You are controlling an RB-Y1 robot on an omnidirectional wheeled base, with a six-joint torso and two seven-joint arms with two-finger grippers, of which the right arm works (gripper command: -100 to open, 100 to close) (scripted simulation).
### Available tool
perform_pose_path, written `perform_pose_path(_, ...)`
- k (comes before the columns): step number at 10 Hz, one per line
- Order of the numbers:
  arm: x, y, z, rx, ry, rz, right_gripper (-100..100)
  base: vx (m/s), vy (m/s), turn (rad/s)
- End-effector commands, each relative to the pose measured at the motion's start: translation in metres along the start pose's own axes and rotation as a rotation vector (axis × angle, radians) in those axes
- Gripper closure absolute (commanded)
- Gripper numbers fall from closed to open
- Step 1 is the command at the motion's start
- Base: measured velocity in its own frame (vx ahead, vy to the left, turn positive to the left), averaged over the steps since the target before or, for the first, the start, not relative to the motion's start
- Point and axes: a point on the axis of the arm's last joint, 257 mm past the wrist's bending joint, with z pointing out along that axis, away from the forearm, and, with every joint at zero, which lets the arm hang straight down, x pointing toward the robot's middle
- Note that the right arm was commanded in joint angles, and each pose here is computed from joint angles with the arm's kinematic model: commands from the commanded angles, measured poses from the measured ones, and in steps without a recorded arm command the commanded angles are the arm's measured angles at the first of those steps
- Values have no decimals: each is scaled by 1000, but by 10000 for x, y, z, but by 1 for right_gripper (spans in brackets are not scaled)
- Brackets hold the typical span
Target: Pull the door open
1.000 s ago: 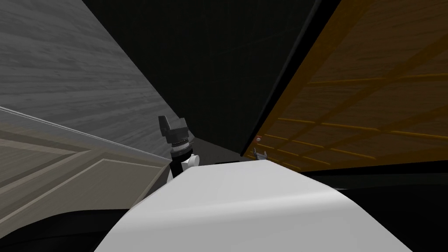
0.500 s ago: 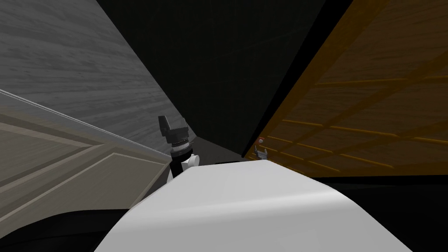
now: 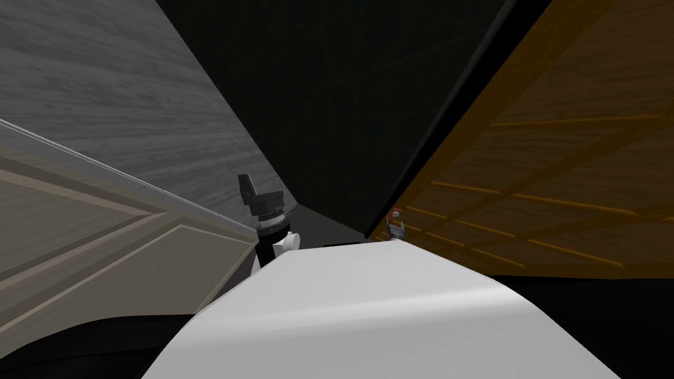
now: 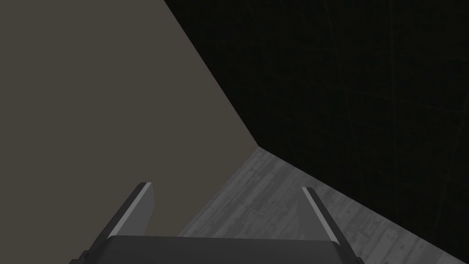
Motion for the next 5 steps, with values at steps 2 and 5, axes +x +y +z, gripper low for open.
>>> perform_pose_path(2, 21, 104, 91, -13, 8, -2, -100, 9, 1, 62)
perform_pose_path(5, 83, 291, 194, -49, 25, -8, -100, 9, 2, 56)
